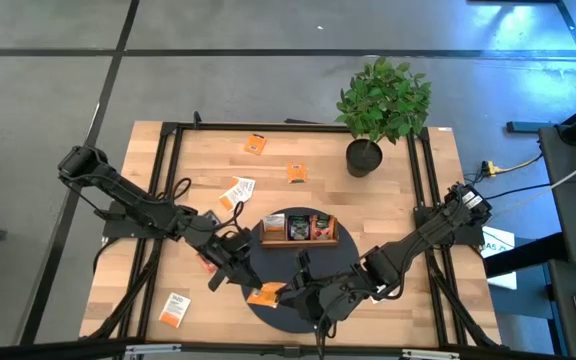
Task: Pick & Place Tea
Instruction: Put the orange tea bag into the right section of the wooden organizer
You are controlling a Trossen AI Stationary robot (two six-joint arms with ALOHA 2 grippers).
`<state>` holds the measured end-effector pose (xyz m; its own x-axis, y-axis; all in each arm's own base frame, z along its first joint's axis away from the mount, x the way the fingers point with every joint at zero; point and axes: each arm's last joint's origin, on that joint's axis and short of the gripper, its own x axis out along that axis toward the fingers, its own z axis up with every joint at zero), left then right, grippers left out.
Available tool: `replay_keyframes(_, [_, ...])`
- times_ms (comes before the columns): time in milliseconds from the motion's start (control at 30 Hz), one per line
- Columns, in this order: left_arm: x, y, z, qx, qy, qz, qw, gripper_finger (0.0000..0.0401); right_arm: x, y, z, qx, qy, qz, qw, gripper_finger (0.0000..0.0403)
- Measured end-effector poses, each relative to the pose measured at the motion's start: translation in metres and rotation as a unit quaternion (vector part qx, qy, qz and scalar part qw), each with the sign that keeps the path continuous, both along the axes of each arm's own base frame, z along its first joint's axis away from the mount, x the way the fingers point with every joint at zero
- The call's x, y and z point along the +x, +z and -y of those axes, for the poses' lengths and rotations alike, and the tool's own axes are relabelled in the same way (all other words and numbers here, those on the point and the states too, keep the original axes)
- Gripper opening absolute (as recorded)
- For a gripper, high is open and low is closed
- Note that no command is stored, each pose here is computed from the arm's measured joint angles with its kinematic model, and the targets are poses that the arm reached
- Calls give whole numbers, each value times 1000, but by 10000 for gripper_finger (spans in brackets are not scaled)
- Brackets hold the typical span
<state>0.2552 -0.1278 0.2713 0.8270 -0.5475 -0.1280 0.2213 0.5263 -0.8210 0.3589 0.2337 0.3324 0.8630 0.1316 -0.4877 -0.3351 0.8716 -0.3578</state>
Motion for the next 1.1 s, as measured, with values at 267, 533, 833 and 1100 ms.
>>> replay_keyframes(267, [0,0,0,1,0,1,1000,3,1,1,1,-10,4,7,1000,110])
replay_keyframes(533, [0,0,0,1,0,0,1000,3,3,1,4,-9,2,6,1000,86])
replay_keyframes(833, [0,0,0,6,-1,3,1000,4,3,1,4,-8,-3,7,1000,7])
replay_keyframes(1100, [2,0,-3,37,-6,24,999,15,3,1,4,10,-15,4,1000,5])
